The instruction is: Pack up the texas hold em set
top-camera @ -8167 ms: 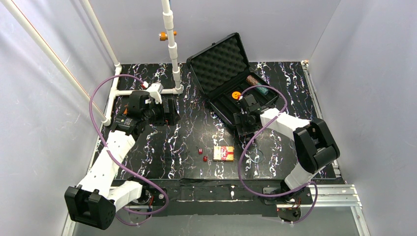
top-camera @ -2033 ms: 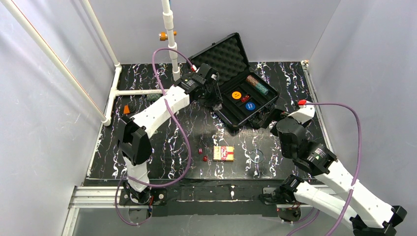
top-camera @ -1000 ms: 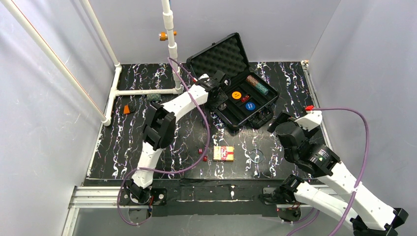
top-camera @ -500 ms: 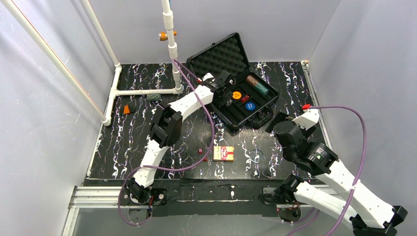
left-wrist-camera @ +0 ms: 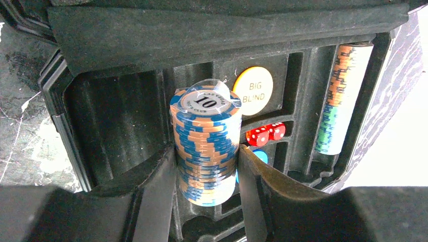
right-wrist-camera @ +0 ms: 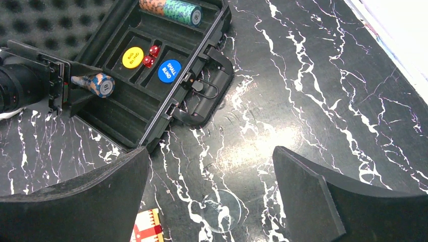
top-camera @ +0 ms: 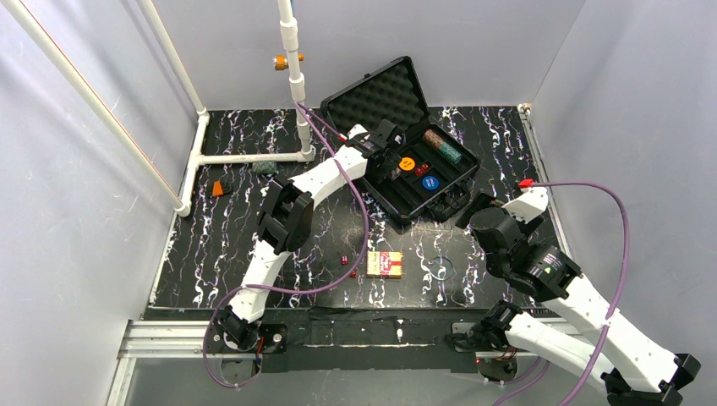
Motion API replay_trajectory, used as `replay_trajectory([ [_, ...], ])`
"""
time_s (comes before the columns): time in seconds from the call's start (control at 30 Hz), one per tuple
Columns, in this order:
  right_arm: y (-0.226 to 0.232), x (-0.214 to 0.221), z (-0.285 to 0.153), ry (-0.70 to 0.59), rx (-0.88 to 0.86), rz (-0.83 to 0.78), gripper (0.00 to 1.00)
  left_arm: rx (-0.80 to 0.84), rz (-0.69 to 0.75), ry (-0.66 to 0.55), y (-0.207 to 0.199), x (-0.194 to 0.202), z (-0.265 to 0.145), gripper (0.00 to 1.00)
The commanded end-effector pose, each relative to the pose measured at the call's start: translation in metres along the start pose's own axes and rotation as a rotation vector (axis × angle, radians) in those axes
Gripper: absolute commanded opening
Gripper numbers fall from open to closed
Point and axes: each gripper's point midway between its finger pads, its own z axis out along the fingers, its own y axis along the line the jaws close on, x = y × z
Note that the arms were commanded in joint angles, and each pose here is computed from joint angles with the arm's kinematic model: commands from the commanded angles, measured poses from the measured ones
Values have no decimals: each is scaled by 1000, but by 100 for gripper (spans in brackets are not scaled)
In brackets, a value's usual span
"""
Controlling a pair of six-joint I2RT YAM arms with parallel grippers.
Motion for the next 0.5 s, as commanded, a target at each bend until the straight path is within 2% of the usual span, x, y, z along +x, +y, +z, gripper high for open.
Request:
replay_trajectory([
  [0.0, 6, -9, -2, -28, -22, 37, 100, 73, -47, -74, -27, -19, -11, 10],
  [0.13, 7, -6, -1, -20, -26, 34, 100, 73, -40, -79, -26, -19, -9, 19],
  [0.3, 8, -5, -1, -17, -31, 35, 100, 78, -39, -83, -26, -18, -8, 37],
  [0.47, 9, -5, 0, -15, -30, 30, 100, 80, -42, -81, -26, -17, -8, 60],
])
